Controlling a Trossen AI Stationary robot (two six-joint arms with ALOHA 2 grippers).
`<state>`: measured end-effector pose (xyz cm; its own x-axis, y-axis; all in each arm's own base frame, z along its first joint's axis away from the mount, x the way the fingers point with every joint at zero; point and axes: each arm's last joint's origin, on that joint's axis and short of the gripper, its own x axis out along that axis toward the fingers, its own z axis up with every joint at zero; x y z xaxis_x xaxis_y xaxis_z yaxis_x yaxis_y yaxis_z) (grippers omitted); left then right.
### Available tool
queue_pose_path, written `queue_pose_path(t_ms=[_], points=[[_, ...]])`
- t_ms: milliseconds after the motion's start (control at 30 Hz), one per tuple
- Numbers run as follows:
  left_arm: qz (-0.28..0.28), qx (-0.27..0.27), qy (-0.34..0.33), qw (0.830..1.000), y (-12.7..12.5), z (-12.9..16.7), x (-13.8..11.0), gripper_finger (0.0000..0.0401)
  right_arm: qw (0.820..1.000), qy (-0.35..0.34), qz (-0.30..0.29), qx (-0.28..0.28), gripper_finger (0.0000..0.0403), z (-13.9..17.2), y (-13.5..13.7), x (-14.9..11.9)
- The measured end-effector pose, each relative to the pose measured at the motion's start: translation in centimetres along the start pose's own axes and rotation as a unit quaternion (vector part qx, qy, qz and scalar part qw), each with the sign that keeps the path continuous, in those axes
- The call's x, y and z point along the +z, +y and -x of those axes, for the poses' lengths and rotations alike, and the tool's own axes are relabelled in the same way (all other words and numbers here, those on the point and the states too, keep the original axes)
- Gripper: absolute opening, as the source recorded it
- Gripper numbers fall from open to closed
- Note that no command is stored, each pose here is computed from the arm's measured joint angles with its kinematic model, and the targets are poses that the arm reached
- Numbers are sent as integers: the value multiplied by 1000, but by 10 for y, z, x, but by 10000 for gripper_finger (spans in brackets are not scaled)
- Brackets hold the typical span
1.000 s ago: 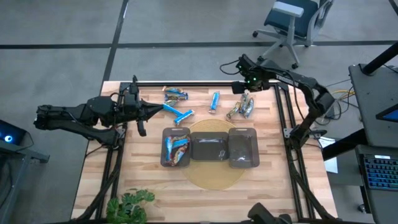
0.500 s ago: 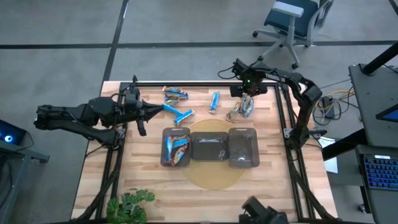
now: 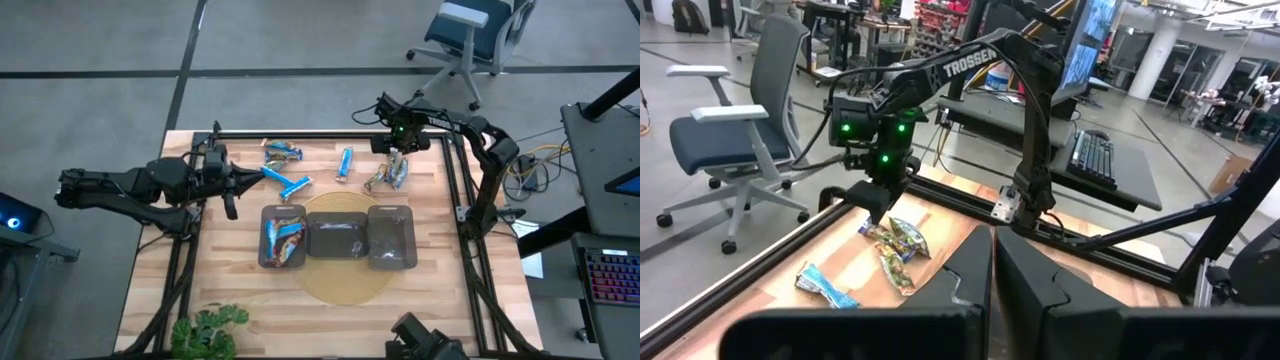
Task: Pick and place Granola Bars by type
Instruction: Put the blue granola bar into the center black bin
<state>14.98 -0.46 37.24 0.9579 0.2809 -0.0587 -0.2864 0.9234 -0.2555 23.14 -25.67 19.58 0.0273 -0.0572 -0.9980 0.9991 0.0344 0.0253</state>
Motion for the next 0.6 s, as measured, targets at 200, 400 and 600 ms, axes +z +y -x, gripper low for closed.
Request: queue_pose_path(t_ms=[200,400,600], points=[[0,2,-1,1000,0,0,0,0,1000,-2,-9,4,242,-1,0,0],[1,3,-1,1000,0,0,0,0,999,-7,-20,28,242,-9,2,0],[1,3,-2,1000,0,0,0,0,999,-7,-24,39,242,-18,1,-2]])
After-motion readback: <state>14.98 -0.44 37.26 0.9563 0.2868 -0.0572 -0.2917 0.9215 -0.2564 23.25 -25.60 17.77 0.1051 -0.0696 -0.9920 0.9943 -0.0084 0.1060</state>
